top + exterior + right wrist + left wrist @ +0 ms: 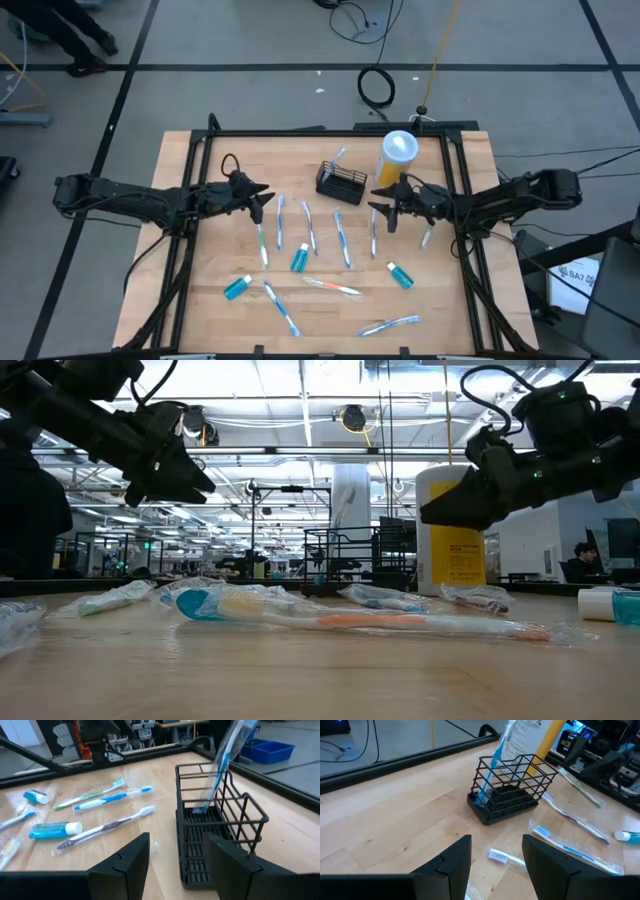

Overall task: Pick & Place toothbrushing station
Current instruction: Put the green toothbrush into the black organizer

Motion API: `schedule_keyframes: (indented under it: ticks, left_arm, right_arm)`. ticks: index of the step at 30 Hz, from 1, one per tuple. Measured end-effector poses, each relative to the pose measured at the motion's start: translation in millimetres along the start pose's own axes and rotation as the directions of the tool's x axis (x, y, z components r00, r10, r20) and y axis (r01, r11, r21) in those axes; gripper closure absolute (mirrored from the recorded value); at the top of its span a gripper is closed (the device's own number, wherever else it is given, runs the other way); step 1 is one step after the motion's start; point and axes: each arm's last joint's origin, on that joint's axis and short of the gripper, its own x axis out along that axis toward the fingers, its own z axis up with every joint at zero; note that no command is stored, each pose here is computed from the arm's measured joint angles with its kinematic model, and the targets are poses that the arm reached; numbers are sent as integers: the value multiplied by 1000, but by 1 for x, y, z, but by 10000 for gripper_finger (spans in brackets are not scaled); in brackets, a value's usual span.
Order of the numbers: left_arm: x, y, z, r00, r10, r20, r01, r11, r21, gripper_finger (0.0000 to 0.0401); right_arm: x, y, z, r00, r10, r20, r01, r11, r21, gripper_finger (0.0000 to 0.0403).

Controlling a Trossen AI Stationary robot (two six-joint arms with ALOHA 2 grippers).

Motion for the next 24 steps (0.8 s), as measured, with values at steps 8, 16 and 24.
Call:
schedule_keyframes:
  ticks: [8,16,24]
  left_arm:
    - [0,0,0,1000,0,0,0,1000,1,222]
    - [0,0,0,1000,-1,-1,1,1000,-14,222]
    - [0,0,0,1000,0,-4,0,1000,-13,222]
  right_arm:
    - [1,6,4,997,74,9,-74,996,51,222]
    - [21,40,28,977,158,-141,-156,987,25,222]
    - [20,55,25,930,173,-325,-165,985,53,222]
